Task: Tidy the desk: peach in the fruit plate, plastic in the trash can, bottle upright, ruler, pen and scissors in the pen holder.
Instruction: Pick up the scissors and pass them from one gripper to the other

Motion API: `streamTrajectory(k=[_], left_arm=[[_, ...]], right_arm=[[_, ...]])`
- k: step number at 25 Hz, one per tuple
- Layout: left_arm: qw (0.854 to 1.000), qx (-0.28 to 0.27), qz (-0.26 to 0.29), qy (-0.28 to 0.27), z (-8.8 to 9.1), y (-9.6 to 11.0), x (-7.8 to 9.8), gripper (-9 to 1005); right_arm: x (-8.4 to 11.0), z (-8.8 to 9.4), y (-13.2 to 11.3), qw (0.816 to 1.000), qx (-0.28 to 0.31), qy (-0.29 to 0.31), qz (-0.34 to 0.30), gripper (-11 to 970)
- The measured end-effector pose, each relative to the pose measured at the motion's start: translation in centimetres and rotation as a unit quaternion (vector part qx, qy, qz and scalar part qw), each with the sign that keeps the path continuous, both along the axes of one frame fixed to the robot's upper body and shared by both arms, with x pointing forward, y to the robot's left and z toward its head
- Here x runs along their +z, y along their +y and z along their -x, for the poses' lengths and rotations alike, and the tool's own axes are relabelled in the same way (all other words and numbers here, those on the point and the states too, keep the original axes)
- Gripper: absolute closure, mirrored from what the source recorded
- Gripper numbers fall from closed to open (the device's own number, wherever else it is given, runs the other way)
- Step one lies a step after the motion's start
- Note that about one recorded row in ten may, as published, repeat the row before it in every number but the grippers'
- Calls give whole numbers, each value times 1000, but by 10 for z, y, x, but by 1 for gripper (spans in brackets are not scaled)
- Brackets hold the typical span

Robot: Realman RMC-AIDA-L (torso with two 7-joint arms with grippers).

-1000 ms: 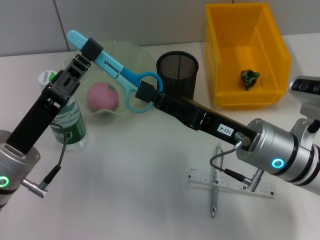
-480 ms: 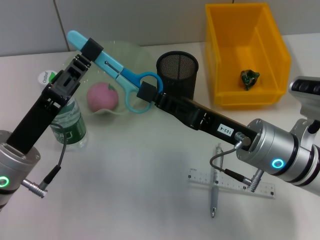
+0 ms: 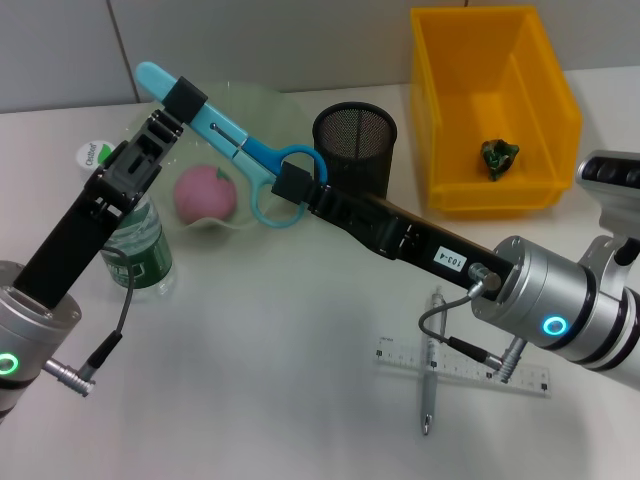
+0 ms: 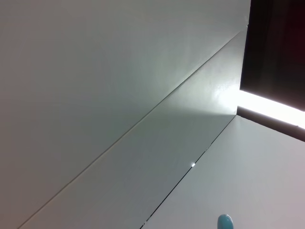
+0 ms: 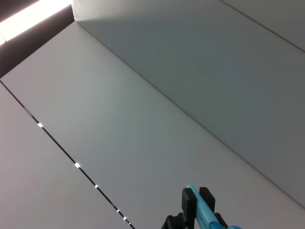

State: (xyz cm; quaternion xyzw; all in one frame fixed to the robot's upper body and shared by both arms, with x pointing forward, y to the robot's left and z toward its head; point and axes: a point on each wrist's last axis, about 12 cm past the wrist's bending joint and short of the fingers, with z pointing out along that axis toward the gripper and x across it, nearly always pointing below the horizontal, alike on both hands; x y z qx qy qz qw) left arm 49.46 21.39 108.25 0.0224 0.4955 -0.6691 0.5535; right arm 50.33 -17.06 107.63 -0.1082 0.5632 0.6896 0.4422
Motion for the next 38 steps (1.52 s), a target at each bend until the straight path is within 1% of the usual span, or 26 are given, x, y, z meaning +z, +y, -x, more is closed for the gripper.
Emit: streamTrajectory(k=[12, 28, 38], left_arm=[[1000, 0, 0, 0, 0, 0, 0, 896], [1000, 0, 1, 0, 1, 0, 0, 804], [1000, -7, -1, -1, 1, -1, 0, 746]], right_arm=[[1, -1, 1, 1000, 3, -2, 0, 805], [1, 0, 0, 1000, 2, -3, 0, 873], [1, 0, 0, 1000, 5, -4, 3, 874]])
